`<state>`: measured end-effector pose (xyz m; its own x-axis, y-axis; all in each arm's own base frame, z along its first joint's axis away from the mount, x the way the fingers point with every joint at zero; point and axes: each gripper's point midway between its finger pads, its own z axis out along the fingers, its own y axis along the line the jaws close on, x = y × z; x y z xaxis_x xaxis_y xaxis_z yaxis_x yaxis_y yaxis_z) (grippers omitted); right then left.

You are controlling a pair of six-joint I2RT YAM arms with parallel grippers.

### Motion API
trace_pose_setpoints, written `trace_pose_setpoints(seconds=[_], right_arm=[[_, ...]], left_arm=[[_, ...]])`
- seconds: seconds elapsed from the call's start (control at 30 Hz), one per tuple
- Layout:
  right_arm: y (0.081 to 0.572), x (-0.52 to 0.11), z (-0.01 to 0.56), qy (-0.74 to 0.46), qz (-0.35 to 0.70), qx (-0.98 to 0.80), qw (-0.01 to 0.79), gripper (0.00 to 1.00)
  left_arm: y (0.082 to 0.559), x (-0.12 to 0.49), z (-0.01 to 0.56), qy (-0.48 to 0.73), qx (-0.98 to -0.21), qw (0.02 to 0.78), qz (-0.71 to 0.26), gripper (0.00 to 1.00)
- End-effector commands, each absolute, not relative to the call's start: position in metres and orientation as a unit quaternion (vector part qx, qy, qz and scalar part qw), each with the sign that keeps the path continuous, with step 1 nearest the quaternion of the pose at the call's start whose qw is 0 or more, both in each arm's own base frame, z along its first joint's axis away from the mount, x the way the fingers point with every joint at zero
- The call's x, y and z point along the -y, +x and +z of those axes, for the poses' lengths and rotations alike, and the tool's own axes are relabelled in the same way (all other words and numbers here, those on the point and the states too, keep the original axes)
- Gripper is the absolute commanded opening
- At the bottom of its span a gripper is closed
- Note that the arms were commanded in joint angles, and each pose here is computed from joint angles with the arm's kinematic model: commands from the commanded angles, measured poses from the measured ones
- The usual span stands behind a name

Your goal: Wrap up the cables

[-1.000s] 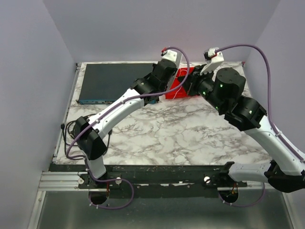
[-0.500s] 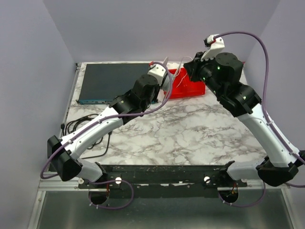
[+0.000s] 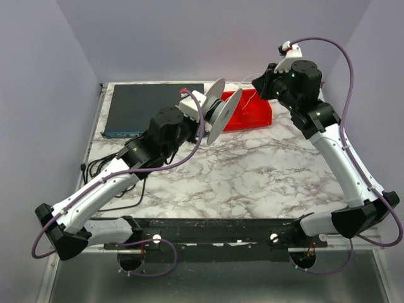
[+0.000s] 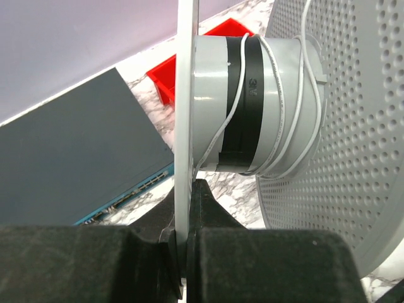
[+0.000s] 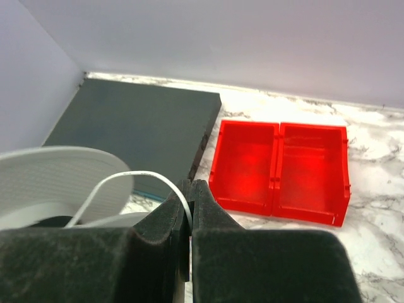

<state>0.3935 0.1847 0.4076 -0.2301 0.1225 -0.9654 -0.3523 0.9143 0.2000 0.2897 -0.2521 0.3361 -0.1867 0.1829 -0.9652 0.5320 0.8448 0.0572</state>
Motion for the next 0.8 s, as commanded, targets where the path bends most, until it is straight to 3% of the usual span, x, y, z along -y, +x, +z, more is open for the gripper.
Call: trace_pose_setpoints(seconds=[0.0, 0.13, 0.47, 0.6, 0.77], right_arm=[[0.401, -0.196, 0.378, -0.093, 0.225, -0.770, 0.590, 0.01], [0.405, -0.203, 0.351, -0.098, 0.236, -0.781, 0.570, 0.01], [0.387, -0.228, 0.301, -0.106, 0.320, -0.778, 0.530, 0.01], [0.379, -0.238, 0.295, -0.099, 0.365, -0.763, 0.524, 0.14], [0.375, -0.245, 0.288, -0.081, 0.404, -0.746, 0.523, 0.22]], left_arm=[[0.274, 0.257, 0.388, 0.226, -0.714, 0.624, -0.224, 0.00], [0.270, 0.256, 0.400, 0.211, -0.709, 0.624, -0.253, 0.00], [0.293, 0.245, 0.430, 0.044, -0.727, 0.623, -0.285, 0.00], [0.304, 0.246, 0.436, 0.008, -0.728, 0.627, -0.276, 0.00], [0.310, 0.251, 0.446, -0.005, -0.721, 0.643, -0.258, 0.00]])
